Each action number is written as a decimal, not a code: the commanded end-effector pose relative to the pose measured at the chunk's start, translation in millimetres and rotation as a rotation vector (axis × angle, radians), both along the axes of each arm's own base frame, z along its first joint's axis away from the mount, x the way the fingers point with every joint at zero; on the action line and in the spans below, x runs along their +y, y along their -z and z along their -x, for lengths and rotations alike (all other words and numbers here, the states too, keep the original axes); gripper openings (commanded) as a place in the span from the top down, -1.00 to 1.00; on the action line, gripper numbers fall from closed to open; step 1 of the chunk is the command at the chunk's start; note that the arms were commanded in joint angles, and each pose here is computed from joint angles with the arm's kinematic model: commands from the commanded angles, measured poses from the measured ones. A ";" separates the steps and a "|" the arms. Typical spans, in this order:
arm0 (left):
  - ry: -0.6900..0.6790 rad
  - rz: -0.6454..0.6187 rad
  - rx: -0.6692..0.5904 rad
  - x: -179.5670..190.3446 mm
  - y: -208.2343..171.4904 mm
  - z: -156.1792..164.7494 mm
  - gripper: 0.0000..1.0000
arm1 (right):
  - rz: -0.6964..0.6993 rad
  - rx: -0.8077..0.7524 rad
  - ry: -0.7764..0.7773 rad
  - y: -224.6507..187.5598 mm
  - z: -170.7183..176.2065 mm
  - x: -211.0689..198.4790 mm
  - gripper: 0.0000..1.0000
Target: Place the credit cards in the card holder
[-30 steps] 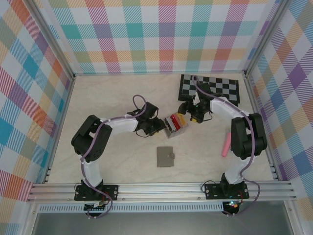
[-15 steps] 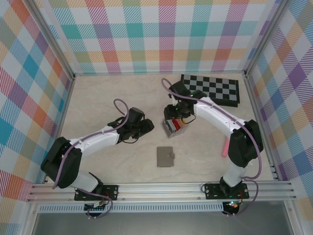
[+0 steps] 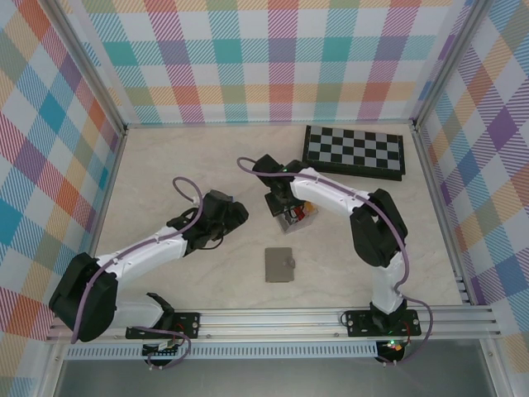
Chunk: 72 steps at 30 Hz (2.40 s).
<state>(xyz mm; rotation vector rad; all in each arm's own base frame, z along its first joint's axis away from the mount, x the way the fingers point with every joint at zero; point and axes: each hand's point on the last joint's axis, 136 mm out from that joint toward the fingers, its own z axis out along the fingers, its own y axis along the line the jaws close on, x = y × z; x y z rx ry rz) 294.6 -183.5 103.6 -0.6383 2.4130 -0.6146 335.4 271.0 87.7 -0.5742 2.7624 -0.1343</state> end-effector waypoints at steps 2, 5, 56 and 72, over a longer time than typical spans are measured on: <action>-0.069 -0.022 -0.009 18.2 0.1 2.6 -0.54 | 0.077 -0.020 -0.014 0.3 -2.8 -3.0 0.01; -0.083 -0.032 -0.008 22.8 0.5 4.1 -0.56 | 0.113 -0.021 -0.016 6.6 -2.8 -3.5 0.03; 0.008 0.028 0.045 -2.0 8.6 0.2 -0.58 | -0.061 -0.024 0.042 -44.4 4.9 -1.0 1.00; 0.372 0.561 -0.141 -67.1 -81.8 -22.9 -0.75 | -0.663 -0.004 0.172 -132.8 29.3 2.5 1.00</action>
